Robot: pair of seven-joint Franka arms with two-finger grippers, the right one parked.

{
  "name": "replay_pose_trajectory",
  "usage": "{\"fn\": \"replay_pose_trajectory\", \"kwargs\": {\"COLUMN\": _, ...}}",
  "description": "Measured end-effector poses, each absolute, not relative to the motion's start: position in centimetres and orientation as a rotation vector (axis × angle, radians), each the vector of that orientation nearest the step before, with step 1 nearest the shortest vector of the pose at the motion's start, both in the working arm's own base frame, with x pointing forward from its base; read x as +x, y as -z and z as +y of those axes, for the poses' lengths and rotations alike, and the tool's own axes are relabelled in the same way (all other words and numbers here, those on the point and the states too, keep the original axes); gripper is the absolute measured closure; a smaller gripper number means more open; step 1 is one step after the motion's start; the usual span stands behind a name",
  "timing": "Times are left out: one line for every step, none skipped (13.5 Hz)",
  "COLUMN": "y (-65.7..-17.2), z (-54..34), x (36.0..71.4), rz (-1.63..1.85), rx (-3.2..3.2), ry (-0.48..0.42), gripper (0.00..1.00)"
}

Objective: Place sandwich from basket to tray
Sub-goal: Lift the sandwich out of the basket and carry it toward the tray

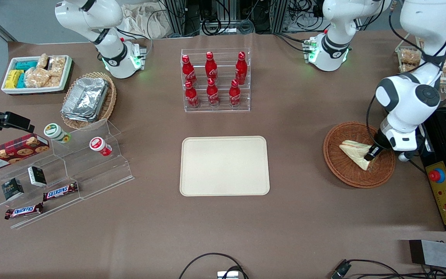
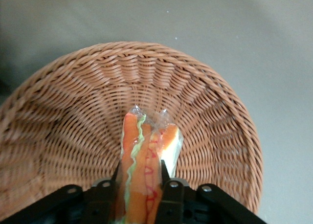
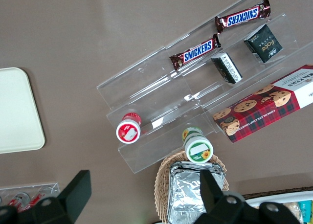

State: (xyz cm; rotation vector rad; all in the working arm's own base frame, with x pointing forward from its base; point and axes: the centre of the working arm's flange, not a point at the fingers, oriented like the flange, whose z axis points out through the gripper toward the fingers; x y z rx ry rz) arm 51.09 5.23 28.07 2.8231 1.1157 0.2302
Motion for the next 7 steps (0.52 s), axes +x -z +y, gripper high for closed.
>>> {"fn": "replay_pose_trajectory", "kwargs": {"y": -30.1, "z": 5.1, "x": 50.9, "rz": 1.104, "rx": 2.829, "ry": -0.221, "gripper": 0.8}}
{"fn": "replay_pose_trajectory", "kwargs": {"y": -32.0, "z": 4.9, "x": 50.7, "rz": 1.103, "rx": 2.828, "ry": -0.221, "gripper": 0.8}}
{"fn": "replay_pose_trajectory", "kwargs": {"y": -33.7, "z": 4.3, "x": 50.5, "rz": 1.113, "rx": 2.821, "ry": -0.217, "gripper": 0.8}}
{"fn": "replay_pose_trajectory", "kwargs": {"y": -34.8, "z": 3.6, "x": 50.4, "rz": 1.123, "rx": 2.816, "ry": -0.21, "gripper": 0.8}}
{"fn": "replay_pose_trajectory", "kwargs": {"y": -35.6, "z": 2.7, "x": 50.5, "rz": 1.121, "rx": 2.815, "ry": -0.206, "gripper": 0.8}}
{"fn": "replay_pose_trajectory", "kwargs": {"y": -36.1, "z": 1.4, "x": 50.9, "rz": 1.1, "rx": 2.82, "ry": -0.206, "gripper": 0.8}}
{"fn": "replay_pose_trajectory", "kwargs": {"y": -36.4, "z": 0.0, "x": 51.1, "rz": 1.057, "rx": 2.838, "ry": -0.215, "gripper": 0.8}}
